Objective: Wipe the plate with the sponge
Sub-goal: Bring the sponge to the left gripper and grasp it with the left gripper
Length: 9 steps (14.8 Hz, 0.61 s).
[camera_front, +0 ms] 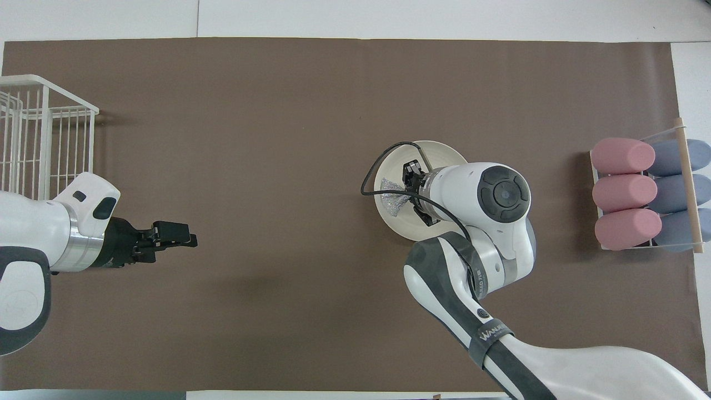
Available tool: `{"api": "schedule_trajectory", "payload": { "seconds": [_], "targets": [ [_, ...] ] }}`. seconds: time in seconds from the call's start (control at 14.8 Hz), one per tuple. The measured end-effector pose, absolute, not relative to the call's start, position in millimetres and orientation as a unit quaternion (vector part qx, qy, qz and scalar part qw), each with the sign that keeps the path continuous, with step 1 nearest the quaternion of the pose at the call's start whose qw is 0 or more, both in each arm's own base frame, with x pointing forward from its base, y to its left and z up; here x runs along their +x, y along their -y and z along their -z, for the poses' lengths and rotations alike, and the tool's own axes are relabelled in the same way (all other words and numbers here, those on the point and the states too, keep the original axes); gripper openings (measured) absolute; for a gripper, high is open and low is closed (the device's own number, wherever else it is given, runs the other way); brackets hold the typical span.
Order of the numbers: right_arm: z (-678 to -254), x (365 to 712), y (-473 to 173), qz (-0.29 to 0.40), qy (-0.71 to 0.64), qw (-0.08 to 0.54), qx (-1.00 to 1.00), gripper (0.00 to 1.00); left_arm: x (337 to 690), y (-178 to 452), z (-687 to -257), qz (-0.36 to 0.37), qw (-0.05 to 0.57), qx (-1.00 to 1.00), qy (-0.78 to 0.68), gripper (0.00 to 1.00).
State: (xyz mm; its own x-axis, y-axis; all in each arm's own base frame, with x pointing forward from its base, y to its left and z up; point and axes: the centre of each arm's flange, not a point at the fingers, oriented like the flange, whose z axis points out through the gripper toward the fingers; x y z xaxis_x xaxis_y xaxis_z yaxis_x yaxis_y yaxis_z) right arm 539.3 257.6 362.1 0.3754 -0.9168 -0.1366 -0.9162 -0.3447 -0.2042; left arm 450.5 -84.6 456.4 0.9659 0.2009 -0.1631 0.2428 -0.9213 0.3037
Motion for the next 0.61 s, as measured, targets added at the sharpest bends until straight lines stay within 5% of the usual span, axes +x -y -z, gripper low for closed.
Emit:
{"api": "schedule_trajectory", "payload": {
  "seconds": [0.61],
  "targets": [
    [-558.8, 473.9, -320.3, -0.039, -0.629, 0.109, -0.769, 0.11, 449.9, 157.4, -479.1, 0.095, 0.432, 0.883, -0.158, 1.00]
  ]
}}
